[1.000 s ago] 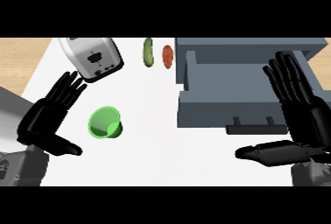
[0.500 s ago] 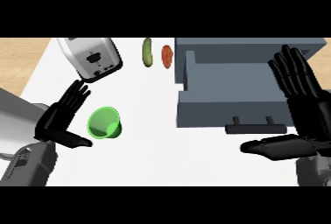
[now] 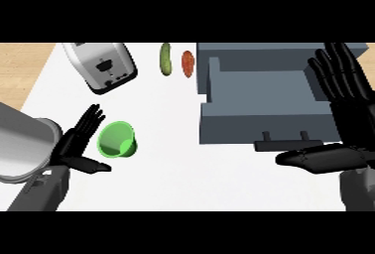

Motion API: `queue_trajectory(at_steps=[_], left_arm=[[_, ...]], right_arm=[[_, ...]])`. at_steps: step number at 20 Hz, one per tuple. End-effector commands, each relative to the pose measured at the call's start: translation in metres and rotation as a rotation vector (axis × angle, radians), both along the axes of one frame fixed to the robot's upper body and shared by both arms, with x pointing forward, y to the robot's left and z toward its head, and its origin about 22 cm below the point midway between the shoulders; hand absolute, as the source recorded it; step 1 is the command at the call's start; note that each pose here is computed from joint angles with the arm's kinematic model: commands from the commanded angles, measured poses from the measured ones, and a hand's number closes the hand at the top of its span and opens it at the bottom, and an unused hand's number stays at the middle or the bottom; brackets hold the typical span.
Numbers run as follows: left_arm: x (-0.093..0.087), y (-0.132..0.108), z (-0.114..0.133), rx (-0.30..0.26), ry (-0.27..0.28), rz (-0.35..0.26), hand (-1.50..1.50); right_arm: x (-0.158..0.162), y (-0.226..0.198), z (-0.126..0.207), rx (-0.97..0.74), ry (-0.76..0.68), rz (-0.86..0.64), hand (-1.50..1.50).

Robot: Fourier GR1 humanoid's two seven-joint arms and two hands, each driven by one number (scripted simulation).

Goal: Pick up the cup, place it into the drawer and close the drawer

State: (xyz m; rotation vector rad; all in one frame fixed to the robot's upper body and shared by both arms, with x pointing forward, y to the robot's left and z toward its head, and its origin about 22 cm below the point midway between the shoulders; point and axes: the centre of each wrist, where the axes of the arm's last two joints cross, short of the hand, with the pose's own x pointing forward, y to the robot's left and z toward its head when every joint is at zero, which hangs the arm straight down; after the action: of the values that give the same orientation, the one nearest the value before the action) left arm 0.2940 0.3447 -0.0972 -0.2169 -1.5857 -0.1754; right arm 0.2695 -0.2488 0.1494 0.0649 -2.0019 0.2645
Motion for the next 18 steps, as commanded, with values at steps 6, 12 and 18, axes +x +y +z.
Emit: queue_trajectory(at_steps=[6, 12, 18], left_arm=[[-0.020, 0.005, -0.026, -0.032, -0.040, -0.006, -1.50], [-0.006, -0.019, -0.026, -0.061, -0.069, -0.020, -1.50], [-0.016, -0.046, -0.043, -0.050, -0.095, -0.006, -1.50]], right_arm=[[-0.003, 0.004, 0.001, 0.003, 0.007, 0.015, -1.50], [0.005, -0.010, -0.003, 0.005, -0.004, 0.032, -1.50], [0.004, 0.006, 0.006, 0.016, -0.007, 0.041, -1.50]])
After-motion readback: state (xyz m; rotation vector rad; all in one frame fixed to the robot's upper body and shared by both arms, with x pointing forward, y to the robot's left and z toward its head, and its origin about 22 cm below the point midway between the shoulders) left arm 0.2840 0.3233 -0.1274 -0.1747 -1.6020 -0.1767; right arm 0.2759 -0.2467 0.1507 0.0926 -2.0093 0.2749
